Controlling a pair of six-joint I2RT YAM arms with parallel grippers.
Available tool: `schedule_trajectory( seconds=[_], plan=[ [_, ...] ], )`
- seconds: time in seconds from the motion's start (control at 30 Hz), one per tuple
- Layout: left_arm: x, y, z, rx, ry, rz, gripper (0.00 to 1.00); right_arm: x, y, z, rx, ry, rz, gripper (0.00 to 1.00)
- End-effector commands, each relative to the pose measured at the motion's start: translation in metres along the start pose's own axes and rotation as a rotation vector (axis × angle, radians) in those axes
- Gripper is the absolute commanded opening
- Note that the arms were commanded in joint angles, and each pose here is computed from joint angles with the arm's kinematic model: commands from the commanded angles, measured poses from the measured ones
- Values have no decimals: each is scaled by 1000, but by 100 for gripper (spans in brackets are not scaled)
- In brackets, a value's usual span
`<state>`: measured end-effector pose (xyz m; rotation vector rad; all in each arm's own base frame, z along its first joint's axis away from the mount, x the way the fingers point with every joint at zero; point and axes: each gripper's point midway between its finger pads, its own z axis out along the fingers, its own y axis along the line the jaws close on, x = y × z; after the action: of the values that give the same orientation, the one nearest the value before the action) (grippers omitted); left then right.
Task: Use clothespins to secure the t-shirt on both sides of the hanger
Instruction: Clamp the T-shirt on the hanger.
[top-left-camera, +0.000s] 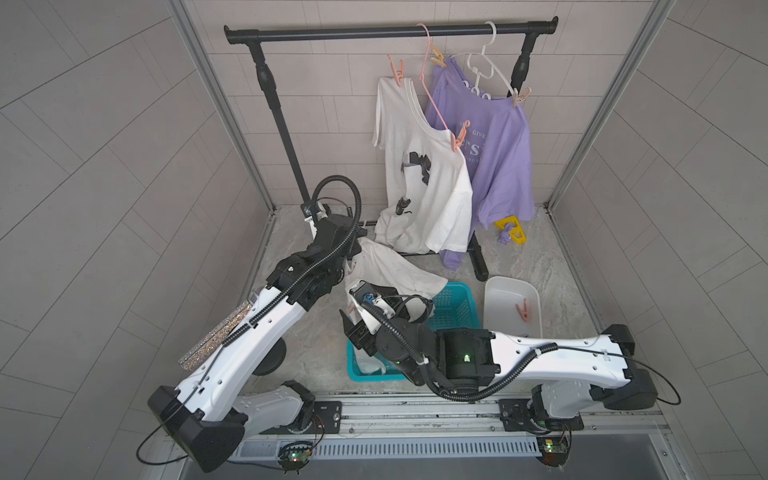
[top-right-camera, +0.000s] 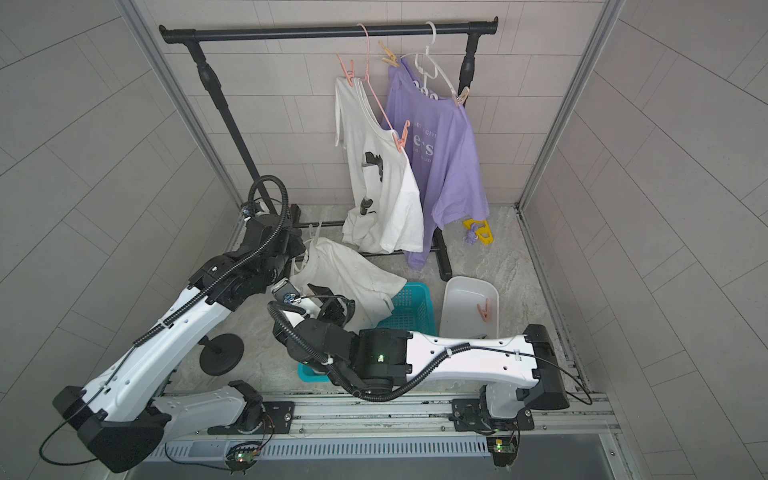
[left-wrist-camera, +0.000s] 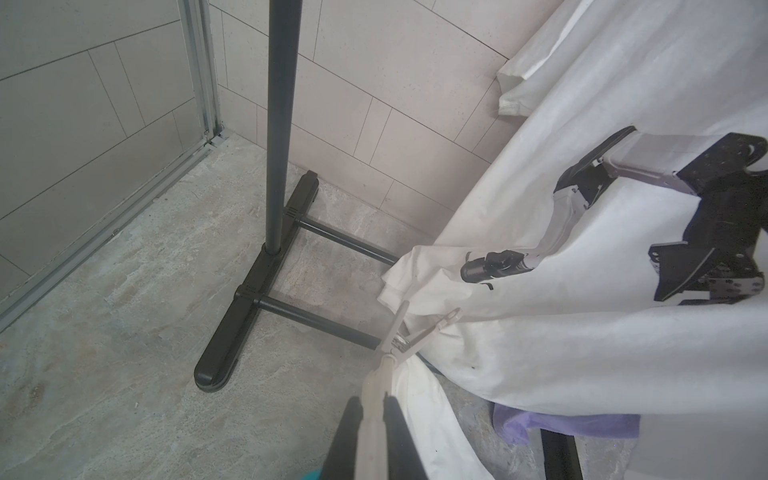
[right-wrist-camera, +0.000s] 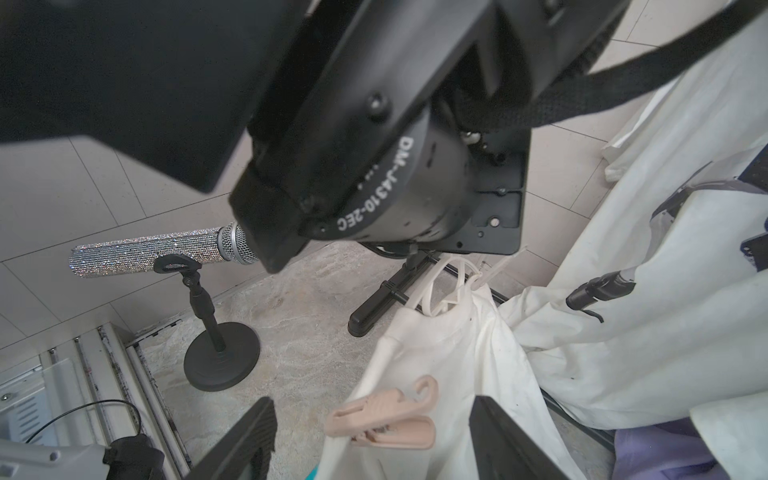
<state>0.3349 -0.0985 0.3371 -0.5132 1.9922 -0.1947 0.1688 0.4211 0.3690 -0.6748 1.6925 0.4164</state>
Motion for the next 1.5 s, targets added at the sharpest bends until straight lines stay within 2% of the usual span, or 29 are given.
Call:
schedule_trajectory(
  seconds=[0.0,0.3,0.43,0.9,1.17,1.33,1.47],
  plan=[
    [-11,-5,-4,29,-42,13,0,9,-9,-8,-29,29,-31,78],
    [-6,-12,1,55,-25,78,0,18,-44,-14,-5,57,13,79],
    [-6,-12,2,55,-26,113,0,32,-57,-10,-33,105,46,82],
    [-8,-29,7,119,-16,225,0,83,-135,-15,43,224,124,83],
    [-4,-52,12,295,50,243,0,96,-167,-26,36,248,27,89],
    [-6,-67,9,458,86,230,0,110,-183,-33,24,305,34,92],
    [-9,-81,0,597,106,263,0,117,-197,-39,-3,311,108,91]
  ],
)
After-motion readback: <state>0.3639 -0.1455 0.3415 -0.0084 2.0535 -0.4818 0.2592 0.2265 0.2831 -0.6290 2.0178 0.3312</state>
